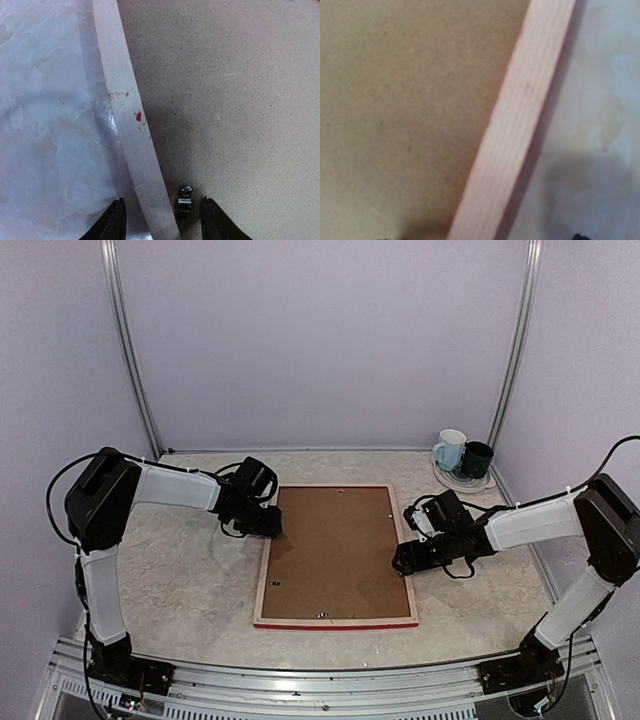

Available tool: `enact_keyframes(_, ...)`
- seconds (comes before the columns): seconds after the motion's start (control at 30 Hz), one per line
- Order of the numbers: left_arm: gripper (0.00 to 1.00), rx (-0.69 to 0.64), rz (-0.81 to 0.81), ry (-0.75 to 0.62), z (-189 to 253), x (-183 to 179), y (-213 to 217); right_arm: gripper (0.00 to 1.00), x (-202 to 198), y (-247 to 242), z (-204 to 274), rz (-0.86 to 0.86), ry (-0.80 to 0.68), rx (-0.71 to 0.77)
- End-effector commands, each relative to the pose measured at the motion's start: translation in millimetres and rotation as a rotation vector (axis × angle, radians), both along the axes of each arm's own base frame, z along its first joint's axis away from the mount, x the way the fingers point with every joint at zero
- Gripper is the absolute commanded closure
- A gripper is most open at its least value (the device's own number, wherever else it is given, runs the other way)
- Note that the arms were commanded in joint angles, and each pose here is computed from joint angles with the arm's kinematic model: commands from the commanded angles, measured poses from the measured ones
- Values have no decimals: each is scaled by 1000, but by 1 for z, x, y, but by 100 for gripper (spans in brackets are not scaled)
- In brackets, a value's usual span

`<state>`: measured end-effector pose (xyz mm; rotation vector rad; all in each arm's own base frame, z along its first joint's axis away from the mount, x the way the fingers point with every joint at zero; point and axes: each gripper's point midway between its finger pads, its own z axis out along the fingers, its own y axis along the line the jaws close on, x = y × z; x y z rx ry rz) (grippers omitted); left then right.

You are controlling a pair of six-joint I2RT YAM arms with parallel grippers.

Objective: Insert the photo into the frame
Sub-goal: Press the fastener onto the backboard.

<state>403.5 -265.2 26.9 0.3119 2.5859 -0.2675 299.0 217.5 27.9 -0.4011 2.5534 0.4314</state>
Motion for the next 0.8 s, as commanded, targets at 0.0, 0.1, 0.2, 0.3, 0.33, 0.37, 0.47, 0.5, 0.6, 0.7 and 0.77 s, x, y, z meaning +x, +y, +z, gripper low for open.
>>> enact_keyframes(0.0, 53, 38, -21, 19, -9, 0, -2, 22, -13, 0, -17, 22, 69, -20)
enact_keyframes(0.1, 61, 63, -11, 9, -10, 2, 3, 22, -13, -1, -17, 21, 69, -22)
enact_keyframes(0.2, 68, 81, -8, 6, -11, 2, 5, 22, -13, 0, -18, 23, 72, -21)
enact_keyframes(0.3, 76, 96, -13, 6, -13, 1, 5, 22, -13, 1, -18, 25, 71, -19)
enact_keyframes(0.33, 78, 102, -15, 5, -13, 0, 5, 22, -12, 1, -17, 25, 69, -19)
enact_keyframes(0.37, 79, 109, -14, 4, -14, 0, 5, 22, -12, 0, -17, 25, 68, -21)
enact_keyframes(0.47, 82, 111, -11, 4, -15, 1, 5, 22, -11, 1, -16, 29, 68, -21)
enact_keyframes(0.5, 83, 112, -10, 5, -15, 0, 5, 22, -11, 1, -15, 30, 68, -20)
enact_keyframes(0.6, 83, 105, -6, -2, -12, 0, 5, 21, -11, 1, -14, 30, 64, -24)
enact_keyframes(0.7, 83, 85, 12, -21, -6, 3, 5, 22, -11, 1, -14, 31, 66, -26)
enact_keyframes(0.77, 83, 59, 27, -40, 3, 6, 5, 22, -12, 1, -13, 33, 65, -23)
